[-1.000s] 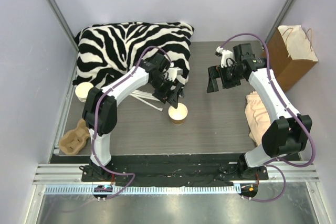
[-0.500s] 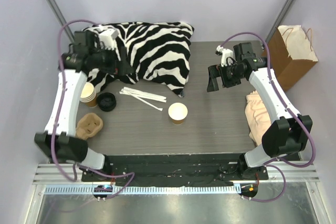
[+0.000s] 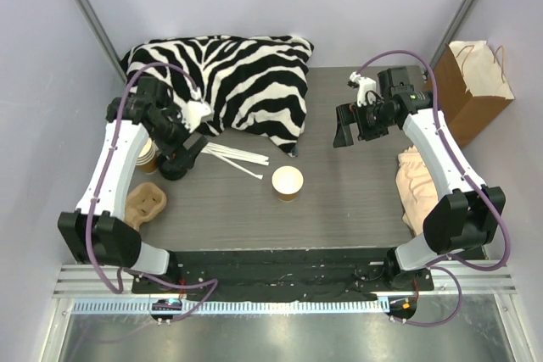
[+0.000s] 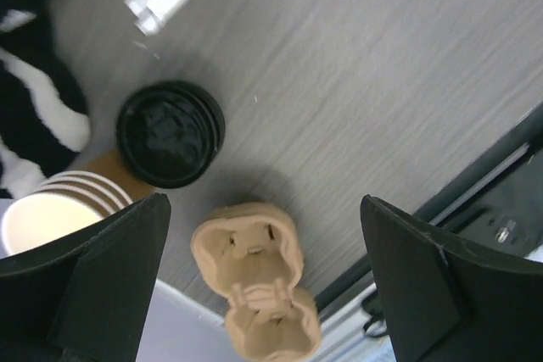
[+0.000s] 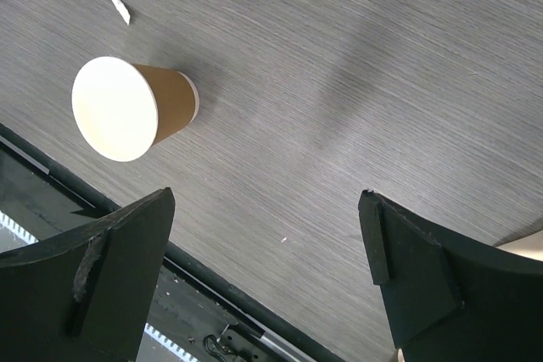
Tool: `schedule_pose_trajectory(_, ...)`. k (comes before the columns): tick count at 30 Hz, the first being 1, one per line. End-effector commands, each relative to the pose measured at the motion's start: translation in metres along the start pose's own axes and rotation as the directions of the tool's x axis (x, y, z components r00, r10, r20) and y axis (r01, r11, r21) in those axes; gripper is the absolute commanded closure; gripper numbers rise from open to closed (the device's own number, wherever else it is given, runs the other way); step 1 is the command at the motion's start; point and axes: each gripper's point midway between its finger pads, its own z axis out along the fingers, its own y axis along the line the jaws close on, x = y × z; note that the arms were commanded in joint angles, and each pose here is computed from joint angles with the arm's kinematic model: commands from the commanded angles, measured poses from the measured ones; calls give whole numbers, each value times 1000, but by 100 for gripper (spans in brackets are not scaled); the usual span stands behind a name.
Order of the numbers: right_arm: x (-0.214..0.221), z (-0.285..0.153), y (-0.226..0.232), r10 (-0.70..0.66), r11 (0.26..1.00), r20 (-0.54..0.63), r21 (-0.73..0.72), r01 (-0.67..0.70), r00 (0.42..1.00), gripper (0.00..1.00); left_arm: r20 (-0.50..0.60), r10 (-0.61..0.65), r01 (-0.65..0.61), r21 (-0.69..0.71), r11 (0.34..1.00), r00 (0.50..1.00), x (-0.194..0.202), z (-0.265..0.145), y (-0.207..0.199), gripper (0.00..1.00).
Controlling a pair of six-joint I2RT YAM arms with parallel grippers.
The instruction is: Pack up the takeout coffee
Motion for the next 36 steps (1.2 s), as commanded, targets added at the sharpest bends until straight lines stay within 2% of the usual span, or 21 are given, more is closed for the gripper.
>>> schedule_pose_trajectory(1,-12,-6,8,-34,999,29,-22,35,999,0,-142,196,-185,87,979,970,38,11,-1,0)
schedule_pose_trajectory(3,-11,-6,8,-34,999,27,-23,35,999,0,-183,213,-193,122,974,960,46,26,3,0)
schedule_pose_trajectory(7,-8,-4,8,-32,999,15,-25,32,999,0,-242,211,-173,169,970,947,55,47,14,15)
schedule_pose_trajectory(8,-8,-3,8,-30,999,11,-26,30,999,0,-242,209,-170,171,970,948,56,51,16,16)
schedule_pose_trajectory(17,-3,2,6,-23,999,-6,-26,22,1000,0,-296,205,-175,125,977,933,66,91,53,26)
schedule_pose_trajectory(26,-3,5,4,-19,1000,-17,-23,19,1000,0,-355,219,-195,104,975,909,87,110,67,33)
schedule_pose_trajectory(32,-3,8,4,-17,999,-22,-28,16,1000,0,-369,209,-175,123,977,906,97,117,61,42)
schedule_pose_trajectory(33,-3,8,3,-15,1000,-23,-27,14,1000,0,-372,208,-171,132,976,904,100,118,59,48)
schedule_pose_trajectory(36,-3,9,3,-14,1000,-26,-28,13,1000,0,-379,212,-171,141,975,901,104,121,57,55)
